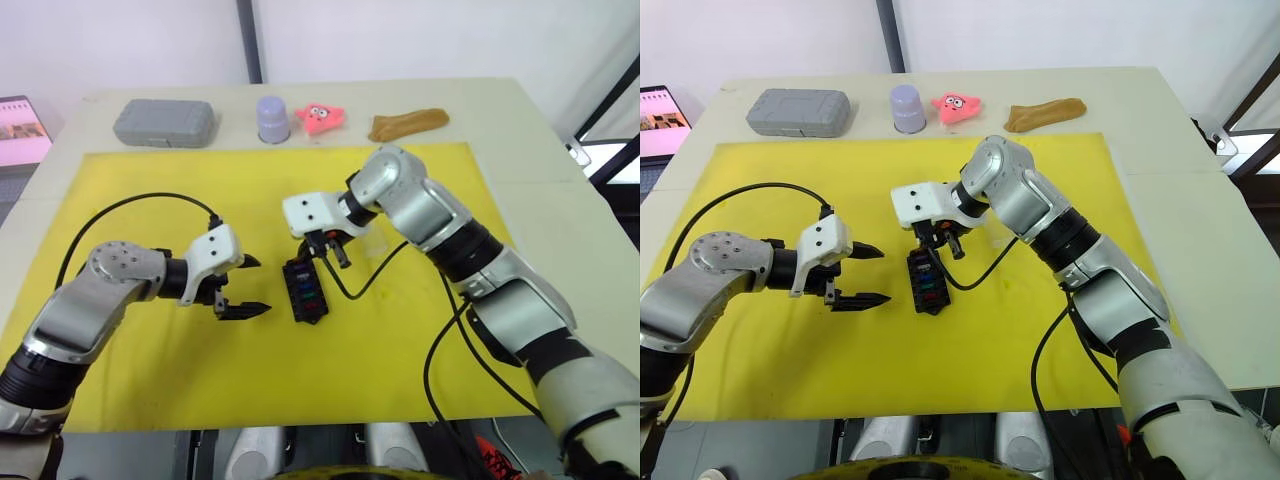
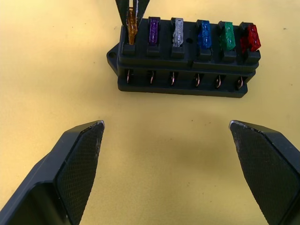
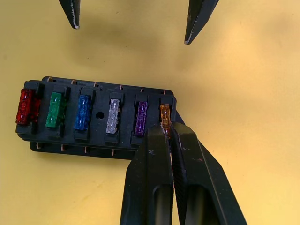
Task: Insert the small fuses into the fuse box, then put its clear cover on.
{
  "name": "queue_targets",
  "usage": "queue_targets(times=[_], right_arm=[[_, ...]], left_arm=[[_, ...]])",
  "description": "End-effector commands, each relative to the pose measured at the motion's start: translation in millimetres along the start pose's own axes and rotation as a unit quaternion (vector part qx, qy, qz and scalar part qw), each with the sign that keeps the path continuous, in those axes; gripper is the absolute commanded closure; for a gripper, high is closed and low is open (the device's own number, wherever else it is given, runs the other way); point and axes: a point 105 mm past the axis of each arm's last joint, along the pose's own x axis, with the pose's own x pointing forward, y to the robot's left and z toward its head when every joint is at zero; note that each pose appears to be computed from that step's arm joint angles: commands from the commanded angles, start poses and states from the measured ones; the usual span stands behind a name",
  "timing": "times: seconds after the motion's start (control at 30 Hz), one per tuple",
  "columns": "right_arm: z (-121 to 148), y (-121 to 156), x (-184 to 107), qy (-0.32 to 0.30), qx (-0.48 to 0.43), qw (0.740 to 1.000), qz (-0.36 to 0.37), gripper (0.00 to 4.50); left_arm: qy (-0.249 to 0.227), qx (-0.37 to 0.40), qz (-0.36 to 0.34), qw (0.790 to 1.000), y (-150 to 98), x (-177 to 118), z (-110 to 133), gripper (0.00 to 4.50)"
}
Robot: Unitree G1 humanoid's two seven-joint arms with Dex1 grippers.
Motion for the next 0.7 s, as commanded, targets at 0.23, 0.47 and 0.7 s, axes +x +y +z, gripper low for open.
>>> queue_targets(times=[0.23, 0.47, 0.7], right_arm=[[7.9, -3.7, -6.4, 0.000, -0.009, 1.000, -0.020, 4.50], [11.9, -3.4, -8.0, -0.002, -0.003, 1.000, -0.022, 4.50], [11.3, -4.6, -8.3, 0.009, 0.014, 1.000, -0.027, 4.50]], left_arm=[[-0.011, 0.019, 0.006, 1.000, 0.8, -3.4, 9.6, 0.02], [-0.011, 0.019, 0.006, 1.000, 1.3, -3.1, 10.1, 0.02], [-0.013, 0.020, 0.006, 1.000, 1.9, -2.4, 10.7, 0.02]])
